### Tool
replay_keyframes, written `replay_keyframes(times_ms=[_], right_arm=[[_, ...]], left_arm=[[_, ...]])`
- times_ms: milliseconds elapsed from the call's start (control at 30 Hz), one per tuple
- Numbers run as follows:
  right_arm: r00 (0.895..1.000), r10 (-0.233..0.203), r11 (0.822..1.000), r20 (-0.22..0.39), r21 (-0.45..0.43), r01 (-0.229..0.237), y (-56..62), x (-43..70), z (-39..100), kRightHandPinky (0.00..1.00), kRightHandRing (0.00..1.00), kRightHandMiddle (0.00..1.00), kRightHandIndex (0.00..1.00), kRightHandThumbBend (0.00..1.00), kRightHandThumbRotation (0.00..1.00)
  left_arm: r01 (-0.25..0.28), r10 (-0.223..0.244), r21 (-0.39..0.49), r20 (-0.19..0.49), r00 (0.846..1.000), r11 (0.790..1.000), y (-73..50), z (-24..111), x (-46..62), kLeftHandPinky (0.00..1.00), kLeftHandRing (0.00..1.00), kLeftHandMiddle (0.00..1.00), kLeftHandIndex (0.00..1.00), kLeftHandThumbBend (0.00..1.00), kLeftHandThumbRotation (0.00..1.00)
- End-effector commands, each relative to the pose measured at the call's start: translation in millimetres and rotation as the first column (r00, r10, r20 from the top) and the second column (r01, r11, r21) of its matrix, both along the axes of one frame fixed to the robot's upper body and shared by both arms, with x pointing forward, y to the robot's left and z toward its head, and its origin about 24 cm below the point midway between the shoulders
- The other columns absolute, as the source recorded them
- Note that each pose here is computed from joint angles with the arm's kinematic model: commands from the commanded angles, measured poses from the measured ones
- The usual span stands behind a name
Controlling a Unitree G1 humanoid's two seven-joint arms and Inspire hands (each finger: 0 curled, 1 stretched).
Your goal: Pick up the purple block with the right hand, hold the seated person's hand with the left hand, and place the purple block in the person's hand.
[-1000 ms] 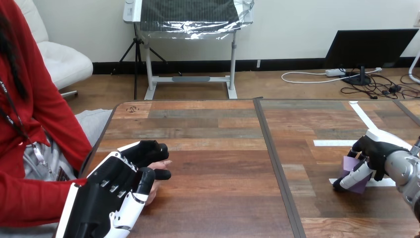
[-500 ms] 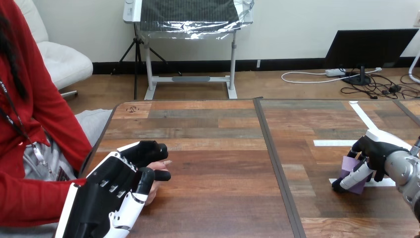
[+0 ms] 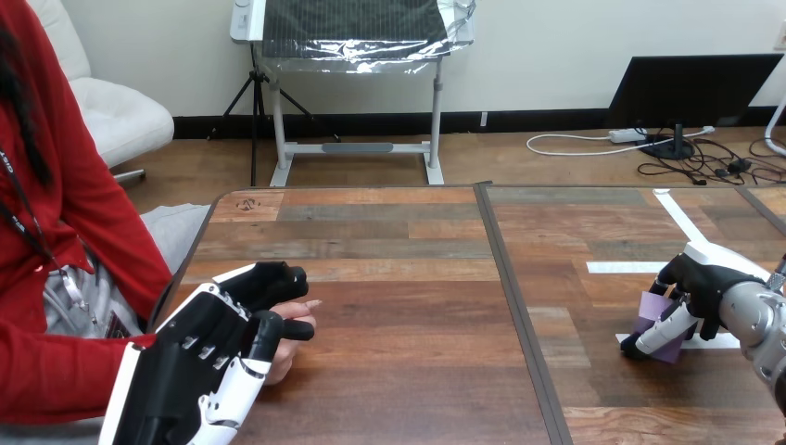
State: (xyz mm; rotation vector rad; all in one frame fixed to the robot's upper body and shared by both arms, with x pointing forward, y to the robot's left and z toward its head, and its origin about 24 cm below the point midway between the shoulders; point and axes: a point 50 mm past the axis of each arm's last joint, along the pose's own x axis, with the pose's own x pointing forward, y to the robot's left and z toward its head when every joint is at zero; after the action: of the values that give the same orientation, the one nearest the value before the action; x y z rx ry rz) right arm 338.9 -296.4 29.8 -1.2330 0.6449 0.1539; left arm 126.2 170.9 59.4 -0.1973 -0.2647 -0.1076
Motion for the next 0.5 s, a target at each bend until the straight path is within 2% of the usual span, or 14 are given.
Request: replay_keyframes(times_ms=[0, 200, 467], right_arm=[[0.996, 0.020, 0.999, 0.092, 0.047, -0.024, 9.1, 13.6, 16.7, 0.43, 0.47, 0.54, 0.55, 0.76, 0.00], [0.992, 0.028, 0.997, 0.124, 0.063, -0.036, 9.8, 14.1, 18.1, 0.44, 0.48, 0.53, 0.54, 0.78, 0.00], [0.988, 0.033, 0.996, 0.153, 0.080, -0.046, 11.0, 15.2, 20.1, 0.46, 0.50, 0.54, 0.54, 0.78, 0.00]], left_arm=[[-0.019, 0.021, -0.017, 0.120, 0.993, 1.000, 1.1, 16.9, 15.2, 0.58, 0.74, 0.71, 0.64, 0.42, 0.37], [-0.032, 0.033, -0.015, 0.122, 0.992, 0.999, 2.5, 17.8, 15.5, 0.56, 0.74, 0.70, 0.63, 0.45, 0.35], [-0.048, 0.048, -0.003, 0.135, 0.990, 0.999, 4.6, 19.1, 16.2, 0.54, 0.74, 0.70, 0.63, 0.41, 0.31]])
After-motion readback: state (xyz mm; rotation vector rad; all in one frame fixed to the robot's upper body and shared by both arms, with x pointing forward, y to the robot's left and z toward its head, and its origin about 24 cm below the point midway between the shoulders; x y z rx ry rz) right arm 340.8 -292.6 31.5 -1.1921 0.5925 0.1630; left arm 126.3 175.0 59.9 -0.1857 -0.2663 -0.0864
